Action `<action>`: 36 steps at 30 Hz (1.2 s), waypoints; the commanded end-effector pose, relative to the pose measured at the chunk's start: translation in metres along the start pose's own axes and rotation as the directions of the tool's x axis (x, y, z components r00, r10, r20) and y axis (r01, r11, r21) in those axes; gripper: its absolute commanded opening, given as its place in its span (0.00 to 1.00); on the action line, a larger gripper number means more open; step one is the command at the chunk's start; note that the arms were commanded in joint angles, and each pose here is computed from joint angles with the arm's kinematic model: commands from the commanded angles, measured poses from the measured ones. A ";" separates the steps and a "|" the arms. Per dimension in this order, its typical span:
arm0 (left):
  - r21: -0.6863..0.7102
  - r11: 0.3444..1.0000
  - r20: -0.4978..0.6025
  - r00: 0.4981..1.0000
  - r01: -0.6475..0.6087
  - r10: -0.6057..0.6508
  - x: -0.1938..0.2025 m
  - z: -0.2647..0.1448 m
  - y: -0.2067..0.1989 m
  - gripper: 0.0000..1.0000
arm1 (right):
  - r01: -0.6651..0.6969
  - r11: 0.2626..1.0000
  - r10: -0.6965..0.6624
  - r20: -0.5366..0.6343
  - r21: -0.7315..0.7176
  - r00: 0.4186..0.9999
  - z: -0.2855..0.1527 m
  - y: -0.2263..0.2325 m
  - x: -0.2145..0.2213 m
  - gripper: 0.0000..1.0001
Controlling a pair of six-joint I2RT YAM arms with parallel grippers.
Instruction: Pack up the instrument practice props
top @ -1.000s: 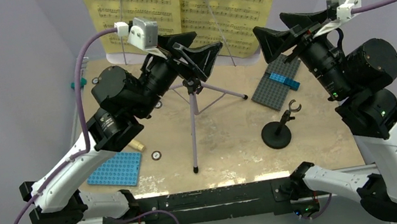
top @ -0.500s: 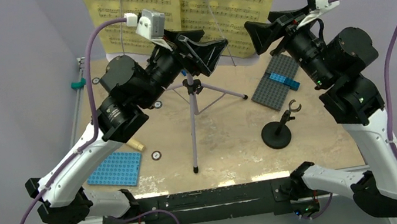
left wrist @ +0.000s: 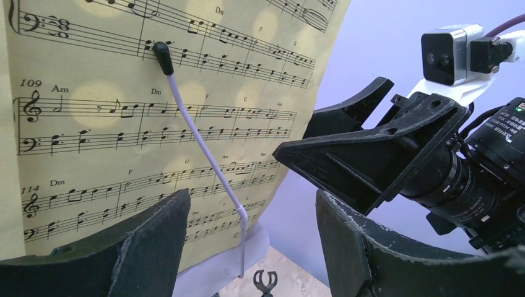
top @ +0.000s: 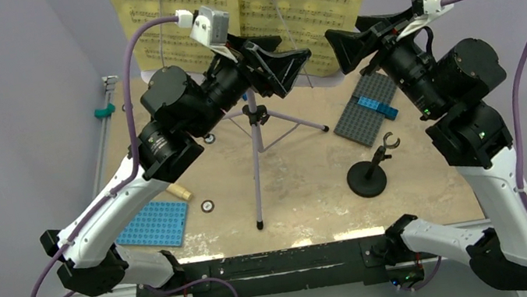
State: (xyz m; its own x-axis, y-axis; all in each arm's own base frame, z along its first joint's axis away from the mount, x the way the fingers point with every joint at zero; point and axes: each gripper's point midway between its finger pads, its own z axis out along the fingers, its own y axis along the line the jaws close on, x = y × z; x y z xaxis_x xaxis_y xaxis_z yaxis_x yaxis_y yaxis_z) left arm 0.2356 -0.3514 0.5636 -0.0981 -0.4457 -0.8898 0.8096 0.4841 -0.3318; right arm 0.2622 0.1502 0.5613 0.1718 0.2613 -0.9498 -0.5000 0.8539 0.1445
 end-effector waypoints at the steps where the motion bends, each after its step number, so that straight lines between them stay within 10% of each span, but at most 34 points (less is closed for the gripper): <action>1: 0.040 0.999 0.060 0.998 0.022 -0.025 -0.025 0.000 -0.011 0.77 | -0.013 1.000 0.015 0.050 -0.024 0.999 -0.003 0.005 -0.015 0.66; 18: 0.039 0.999 0.049 0.999 0.017 -0.019 -0.019 0.015 -0.008 0.62 | -0.037 0.999 0.038 0.054 -0.026 0.998 -0.006 0.007 -0.023 0.66; 36: 0.058 0.998 0.066 0.998 0.014 -0.018 -0.021 0.015 -0.011 0.19 | -0.056 0.998 0.058 0.112 -0.020 0.992 -0.018 0.007 -0.043 0.65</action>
State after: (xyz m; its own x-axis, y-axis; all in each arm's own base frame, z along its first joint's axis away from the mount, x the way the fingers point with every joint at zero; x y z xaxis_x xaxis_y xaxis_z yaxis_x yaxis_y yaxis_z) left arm 0.2489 -0.3680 0.5600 -0.1152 -0.4415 -0.8898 0.8100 0.4768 -0.3414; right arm 0.2497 0.1452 0.5700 0.1709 0.3116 -0.9347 -0.5121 0.8385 0.1859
